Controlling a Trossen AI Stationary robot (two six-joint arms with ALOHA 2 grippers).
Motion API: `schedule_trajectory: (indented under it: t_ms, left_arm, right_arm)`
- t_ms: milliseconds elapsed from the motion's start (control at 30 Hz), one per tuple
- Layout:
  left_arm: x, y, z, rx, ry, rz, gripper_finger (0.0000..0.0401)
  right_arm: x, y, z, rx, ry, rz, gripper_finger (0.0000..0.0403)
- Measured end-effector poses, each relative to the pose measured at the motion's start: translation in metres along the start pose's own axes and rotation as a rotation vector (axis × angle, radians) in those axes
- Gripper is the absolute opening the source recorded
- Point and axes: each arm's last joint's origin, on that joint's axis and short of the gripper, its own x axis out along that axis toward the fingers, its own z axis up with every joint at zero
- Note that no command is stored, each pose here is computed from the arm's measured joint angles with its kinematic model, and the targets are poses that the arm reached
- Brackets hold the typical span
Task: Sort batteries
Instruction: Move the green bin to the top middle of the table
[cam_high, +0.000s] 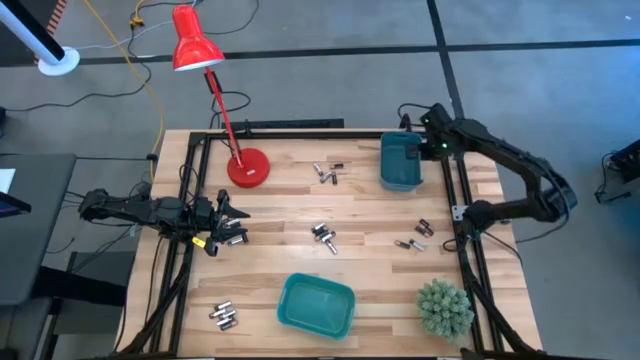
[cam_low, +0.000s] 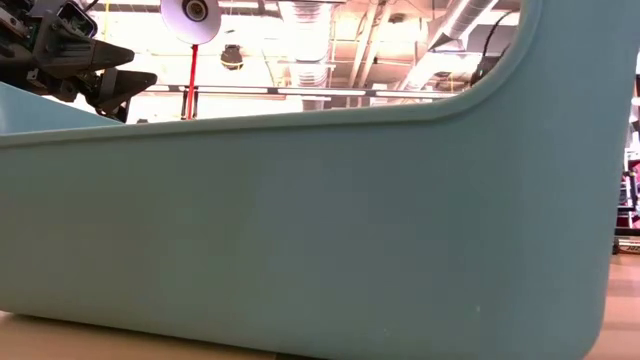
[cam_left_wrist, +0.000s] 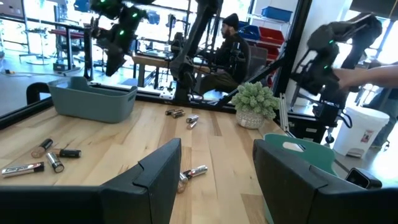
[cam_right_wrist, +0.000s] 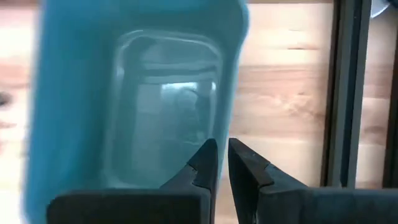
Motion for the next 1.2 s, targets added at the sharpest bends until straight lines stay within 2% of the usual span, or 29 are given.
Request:
schedule_trajectory:
  t_ms: [200, 367, 500, 667, 767, 867, 1033, 1200]
  left_arm:
    - [0.0, 0.0, 0.0, 0.0, 0.0, 0.0, 0.0194]
    - [0.0, 0.0, 0.0, 0.0, 0.0, 0.0, 0.0194]
    - [0.0, 0.0, 0.0, 0.0, 0.0, 0.0, 0.0194]
    - [0.0, 0.0, 0.0, 0.0, 0.0, 0.0, 0.0194]
    - [0.0, 0.0, 0.0, 0.0, 0.0, 0.0, 0.0194]
    - [0.0, 0.0, 0.0, 0.0, 0.0, 0.0, 0.0194]
    - [0.0, 0.0, 0.0, -0.009, 0.0, 0.0, 0.0194]
    - [0.0, 0.0, 0.0, -0.203, -0.006, 0.015, 0.0194]
  right_arm:
    - [-0.042, 0.014, -0.036, -0.109, -0.043, 0.129, 0.0056]
    - [-0.071, 0.028, -0.07, -0.189, -0.059, 0.299, 0.0056]
    - [-0.085, 0.036, -0.094, -0.281, -0.024, 0.399, 0.0056]
    - [-0.095, 0.045, -0.121, -0.327, 0.061, 0.479, 0.0056]
    - [-0.098, 0.051, -0.137, -0.38, 0.114, 0.5, 0.0056]
    - [-0.099, 0.057, -0.153, -0.483, 0.149, 0.506, 0.0056]
    - [-0.093, 0.068, -0.176, -0.616, 0.194, 0.468, 0.0056]
    - [-0.083, 0.078, -0.191, -0.687, 0.227, 0.403, 0.0056]
